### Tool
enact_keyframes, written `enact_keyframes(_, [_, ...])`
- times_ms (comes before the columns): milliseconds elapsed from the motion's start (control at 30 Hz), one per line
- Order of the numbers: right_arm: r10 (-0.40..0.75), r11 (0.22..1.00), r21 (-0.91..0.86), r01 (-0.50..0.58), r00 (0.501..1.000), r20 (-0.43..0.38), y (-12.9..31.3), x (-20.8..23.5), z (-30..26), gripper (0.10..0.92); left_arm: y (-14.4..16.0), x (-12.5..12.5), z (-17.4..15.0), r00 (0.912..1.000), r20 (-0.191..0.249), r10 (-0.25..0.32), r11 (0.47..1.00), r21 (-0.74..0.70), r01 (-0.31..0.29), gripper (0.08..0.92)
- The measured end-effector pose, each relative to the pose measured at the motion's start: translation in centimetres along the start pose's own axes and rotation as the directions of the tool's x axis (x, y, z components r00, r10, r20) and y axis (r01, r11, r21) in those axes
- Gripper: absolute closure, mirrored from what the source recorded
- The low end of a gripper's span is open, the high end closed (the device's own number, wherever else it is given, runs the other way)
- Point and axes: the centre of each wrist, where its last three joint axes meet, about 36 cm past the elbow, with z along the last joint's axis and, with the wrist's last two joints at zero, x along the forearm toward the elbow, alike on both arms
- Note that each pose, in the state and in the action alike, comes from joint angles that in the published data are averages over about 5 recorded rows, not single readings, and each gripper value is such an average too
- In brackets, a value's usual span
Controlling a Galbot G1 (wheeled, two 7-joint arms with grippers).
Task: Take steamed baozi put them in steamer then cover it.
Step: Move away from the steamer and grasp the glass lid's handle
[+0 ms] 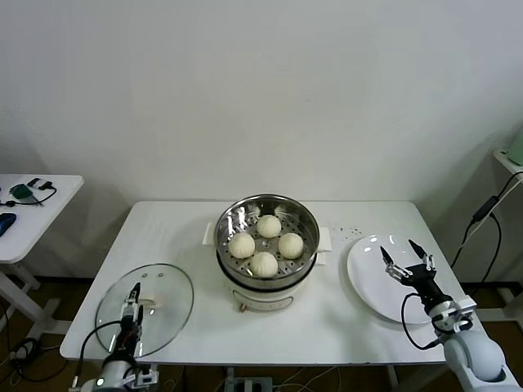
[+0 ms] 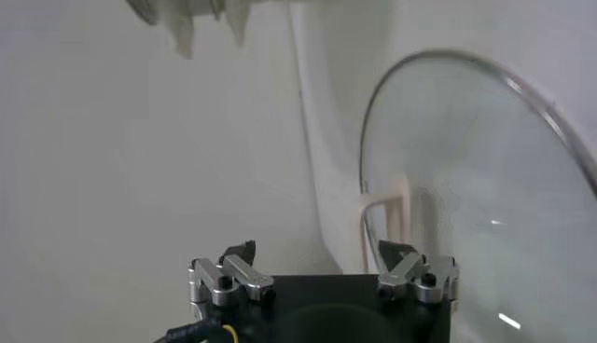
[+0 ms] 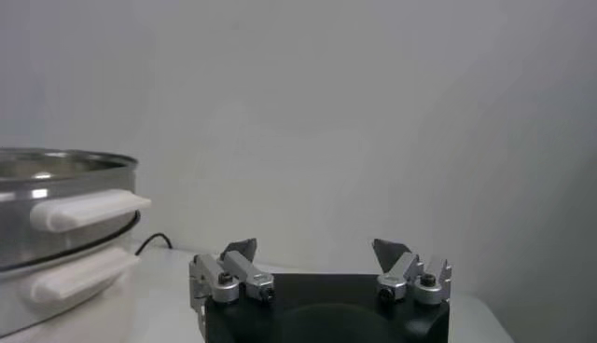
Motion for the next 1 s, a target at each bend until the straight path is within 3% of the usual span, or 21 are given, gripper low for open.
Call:
enact_keyframes(533, [0.009,0.999,0.033,-0.008,1.000,-0.024,-0.2,0.8,1.7,0.200,-1.0,-4.6,0.4,0.9986,0.004,-0.052,0.999,0.016,0.052,0.192])
enact_keyframes(1000, [0.018,0.999,0.048,-0.016,0.999,-0.037,-0.3,1.1,2.9,0.200,-1.4,-5.7,1.1,0.9987,0.018,-0.048,0.998,0.051,0.047,0.579])
